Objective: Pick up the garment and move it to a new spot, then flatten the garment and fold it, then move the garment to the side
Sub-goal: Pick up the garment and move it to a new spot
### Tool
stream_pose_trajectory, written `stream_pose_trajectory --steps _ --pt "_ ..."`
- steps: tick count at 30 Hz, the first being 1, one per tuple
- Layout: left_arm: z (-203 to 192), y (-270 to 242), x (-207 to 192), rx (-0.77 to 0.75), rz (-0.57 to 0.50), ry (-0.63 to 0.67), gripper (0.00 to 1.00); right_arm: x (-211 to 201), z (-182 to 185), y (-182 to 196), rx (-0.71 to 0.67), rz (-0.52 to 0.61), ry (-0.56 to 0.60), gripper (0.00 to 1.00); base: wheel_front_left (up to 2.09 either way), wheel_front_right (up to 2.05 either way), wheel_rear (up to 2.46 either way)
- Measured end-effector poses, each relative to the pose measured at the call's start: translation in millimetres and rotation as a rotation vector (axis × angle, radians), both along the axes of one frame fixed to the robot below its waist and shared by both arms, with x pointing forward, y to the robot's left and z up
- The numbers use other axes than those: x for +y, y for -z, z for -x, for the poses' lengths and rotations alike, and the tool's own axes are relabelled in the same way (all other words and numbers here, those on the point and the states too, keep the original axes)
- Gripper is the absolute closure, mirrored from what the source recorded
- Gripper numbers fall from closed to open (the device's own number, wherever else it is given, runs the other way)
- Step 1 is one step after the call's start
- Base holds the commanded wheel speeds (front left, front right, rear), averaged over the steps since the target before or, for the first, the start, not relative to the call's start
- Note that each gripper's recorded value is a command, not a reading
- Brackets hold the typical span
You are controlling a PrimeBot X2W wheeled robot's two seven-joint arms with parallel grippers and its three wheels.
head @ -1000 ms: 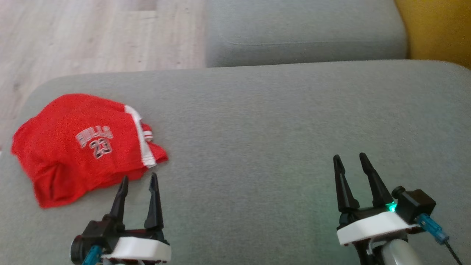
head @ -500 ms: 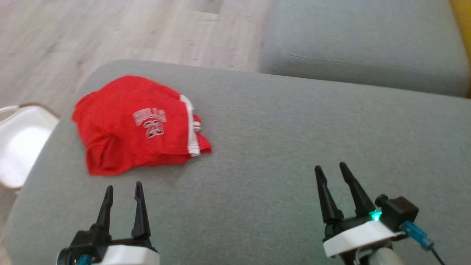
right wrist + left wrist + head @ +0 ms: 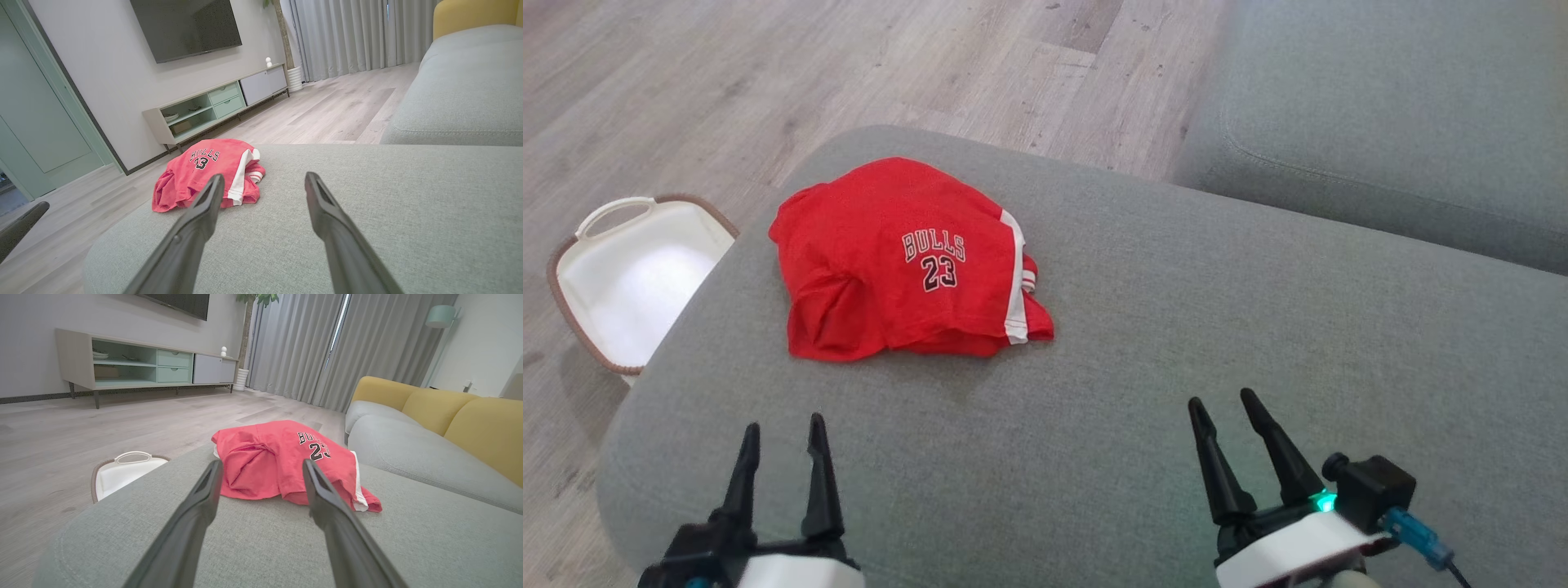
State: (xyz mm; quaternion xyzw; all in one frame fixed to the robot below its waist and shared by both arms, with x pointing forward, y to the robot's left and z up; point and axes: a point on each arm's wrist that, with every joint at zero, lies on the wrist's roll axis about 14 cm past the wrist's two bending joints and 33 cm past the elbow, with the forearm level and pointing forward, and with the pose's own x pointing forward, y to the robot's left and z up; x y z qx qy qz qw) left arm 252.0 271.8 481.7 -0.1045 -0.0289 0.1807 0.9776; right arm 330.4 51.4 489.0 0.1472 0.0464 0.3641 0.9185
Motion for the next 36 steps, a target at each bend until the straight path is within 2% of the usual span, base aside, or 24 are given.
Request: stream_pose_trajectory --steps 7,11,18,20,25,29,32,36 --pt "4.1 1.5 13.4 0.009 -0.002 -0.041 0.0 1.0 2.5 3.5 0.011 0.0 -0.006 0.0 0.0 0.0 0.0" --pt "-8.3 -3.5 14.9 0.018 -0.05 -0.008 0.0 -7.0 -4.1 7.3 0.015 0.005 0.021 0.0 0.0 0.0 0.0" --pt "-84.6 -59.0 44.8 -0.037 -0.223 0.068 0.0 -31.7 -38.7 9.6 -0.008 0.017 0.116 0.0 0.0 0.0 0.0" --pt "-123.6 -75.1 56.4 -0.005 -0.258 0.105 0.0 -41.8 -54.1 11.5 -0.015 0.021 0.154 0.0 0.0 0.0 0.0" --pt "-183.9 -69.7 65.0 0.176 -0.322 0.19 0.0 -57.6 -76.3 18.0 -0.02 0.034 0.21 0.0 0.0 0.0 0.0" --pt "-215.1 -33.8 57.5 0.36 -0.318 0.268 0.0 -67.4 -90.7 21.6 -0.039 0.057 0.239 0.0 0.0 0.0 0.0" --pt "-231.3 -7.2 45.8 0.463 -0.29 0.325 0.0 -77.3 -98.4 27.5 -0.028 0.059 0.269 0.0 0.0 0.0 0.0" --pt "-245.6 22.1 40.4 0.58 -0.196 0.344 0.0 -85.5 -99.9 43.3 0.007 0.079 0.288 0.0 0.0 0.0 0.0"
